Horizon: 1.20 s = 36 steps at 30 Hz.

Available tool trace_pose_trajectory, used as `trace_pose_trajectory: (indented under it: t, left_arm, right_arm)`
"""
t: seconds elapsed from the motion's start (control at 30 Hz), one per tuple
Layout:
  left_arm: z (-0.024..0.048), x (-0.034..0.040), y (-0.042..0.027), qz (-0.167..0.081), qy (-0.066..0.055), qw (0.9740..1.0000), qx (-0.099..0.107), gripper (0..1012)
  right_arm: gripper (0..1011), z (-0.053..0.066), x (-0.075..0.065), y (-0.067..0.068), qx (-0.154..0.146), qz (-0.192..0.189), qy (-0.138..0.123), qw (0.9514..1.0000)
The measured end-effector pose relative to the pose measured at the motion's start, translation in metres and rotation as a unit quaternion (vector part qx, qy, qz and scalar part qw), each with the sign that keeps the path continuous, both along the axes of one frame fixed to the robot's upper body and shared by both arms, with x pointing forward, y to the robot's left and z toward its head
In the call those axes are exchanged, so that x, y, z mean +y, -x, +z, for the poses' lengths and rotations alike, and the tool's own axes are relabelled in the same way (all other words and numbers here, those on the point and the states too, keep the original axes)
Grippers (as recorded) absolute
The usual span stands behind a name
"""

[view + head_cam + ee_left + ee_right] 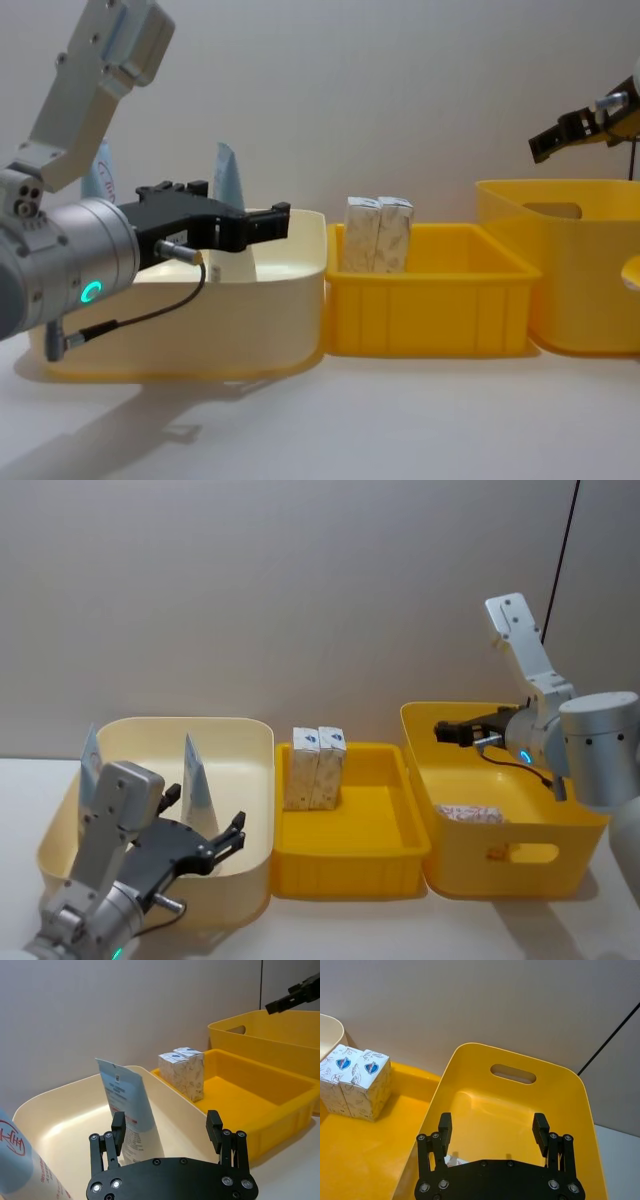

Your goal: Bimanual collaborative sorting of washing and personal care products

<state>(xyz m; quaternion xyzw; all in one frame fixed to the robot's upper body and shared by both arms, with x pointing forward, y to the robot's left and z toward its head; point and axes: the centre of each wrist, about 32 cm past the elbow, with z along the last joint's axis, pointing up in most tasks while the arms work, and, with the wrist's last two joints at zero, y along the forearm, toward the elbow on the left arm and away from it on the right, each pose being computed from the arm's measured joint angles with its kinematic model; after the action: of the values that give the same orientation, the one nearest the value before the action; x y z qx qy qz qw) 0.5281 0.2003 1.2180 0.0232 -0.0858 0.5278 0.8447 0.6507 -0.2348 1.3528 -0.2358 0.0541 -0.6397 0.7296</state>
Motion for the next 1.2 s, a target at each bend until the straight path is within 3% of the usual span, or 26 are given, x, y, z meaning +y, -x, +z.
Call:
trace_pose_trajectory:
  t: [0.13, 0.33, 0.63, 0.93, 1.07, 1.2]
  left_arm:
    - [0.0000, 0.0003, -0.0062, 0.005, 0.007, 1.0000, 0.005, 1003]
    - [-0.0007, 0.0009, -0.0208, 0.015, 0.019, 0.9996, 0.013, 1003]
    - [-0.0001, -0.0006, -0.0386, 0.016, 0.027, 0.9994, 0.016, 1003]
    - [0.0005, -0.0023, -0.0476, 0.014, 0.030, 0.9993, 0.017, 1003]
    - [0.0007, -0.0030, -0.0500, 0.013, 0.031, 0.9993, 0.017, 961]
    - [0.0011, -0.0033, -0.0522, 0.013, 0.031, 0.9993, 0.017, 837]
  right_arm:
    - [1001, 0.000, 0.000, 0.000, 0.001, 0.000, 0.000, 1.0000]
    - [1001, 0.000, 0.000, -0.001, 0.002, 0.000, 0.000, 1.0000]
    - [1001, 0.000, 0.000, -0.001, 0.003, 0.000, 0.000, 1.0000]
    - [1001, 0.000, 0.000, -0.001, 0.004, 0.000, 0.000, 1.0000]
    - [1001, 0.000, 0.000, -0.001, 0.004, 0.000, 0.000, 1.0000]
    - [1001, 0.000, 0.000, -0.001, 0.004, 0.000, 0.000, 1.0000]
